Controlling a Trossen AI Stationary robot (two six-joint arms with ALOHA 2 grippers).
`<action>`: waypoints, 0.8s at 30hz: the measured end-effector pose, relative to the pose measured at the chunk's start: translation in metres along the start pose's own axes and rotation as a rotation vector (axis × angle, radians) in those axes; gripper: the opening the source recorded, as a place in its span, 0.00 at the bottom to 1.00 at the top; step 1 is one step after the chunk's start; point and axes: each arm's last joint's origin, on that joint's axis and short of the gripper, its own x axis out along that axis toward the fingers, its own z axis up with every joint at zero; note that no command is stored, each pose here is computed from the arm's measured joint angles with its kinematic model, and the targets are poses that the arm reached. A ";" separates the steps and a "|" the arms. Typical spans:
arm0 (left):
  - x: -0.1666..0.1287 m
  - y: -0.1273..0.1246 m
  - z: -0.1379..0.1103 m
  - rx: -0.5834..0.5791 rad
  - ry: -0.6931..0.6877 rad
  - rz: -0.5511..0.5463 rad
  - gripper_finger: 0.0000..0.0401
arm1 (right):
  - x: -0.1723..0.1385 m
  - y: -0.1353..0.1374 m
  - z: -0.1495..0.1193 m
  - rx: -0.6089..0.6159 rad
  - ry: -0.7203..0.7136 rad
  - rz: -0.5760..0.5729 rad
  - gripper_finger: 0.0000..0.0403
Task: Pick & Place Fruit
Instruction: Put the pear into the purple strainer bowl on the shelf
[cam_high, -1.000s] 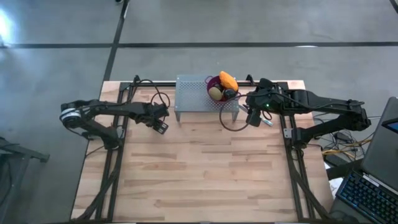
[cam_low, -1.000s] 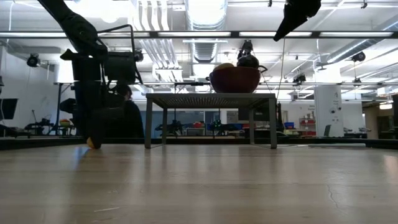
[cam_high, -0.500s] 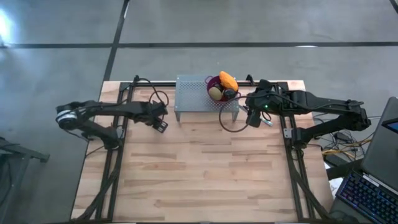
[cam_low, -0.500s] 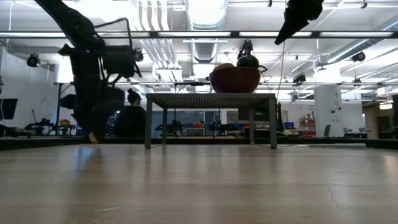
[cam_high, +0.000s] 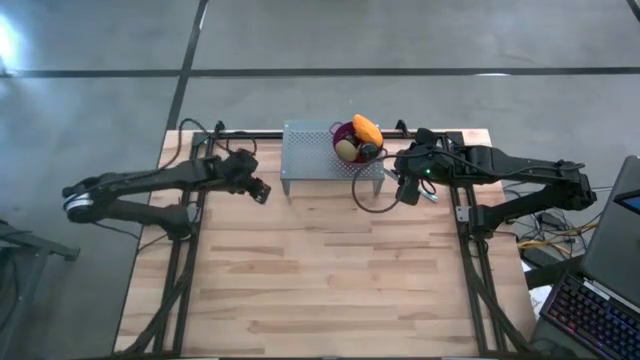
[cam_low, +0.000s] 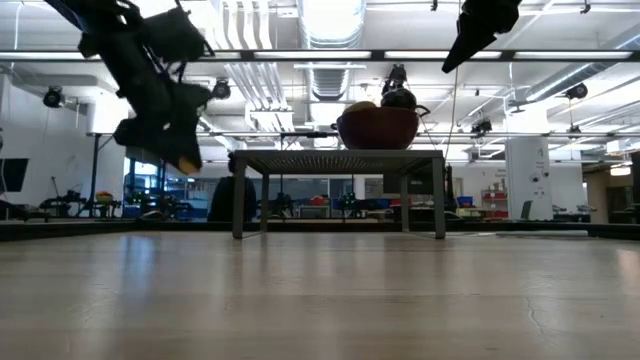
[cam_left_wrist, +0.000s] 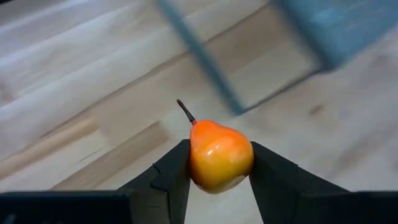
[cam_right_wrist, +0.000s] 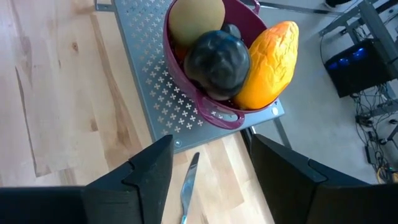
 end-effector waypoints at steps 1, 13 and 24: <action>-0.004 -0.002 0.000 0.000 -0.016 -0.033 0.37 | 0.000 0.000 0.000 0.000 0.001 0.000 0.52; -0.042 -0.035 0.001 0.052 -0.201 -0.417 0.37 | 0.010 0.021 0.003 -0.137 -0.128 0.100 0.56; -0.055 -0.079 -0.012 0.120 -0.405 -0.796 0.37 | 0.013 0.066 0.004 -0.266 -0.380 0.170 0.50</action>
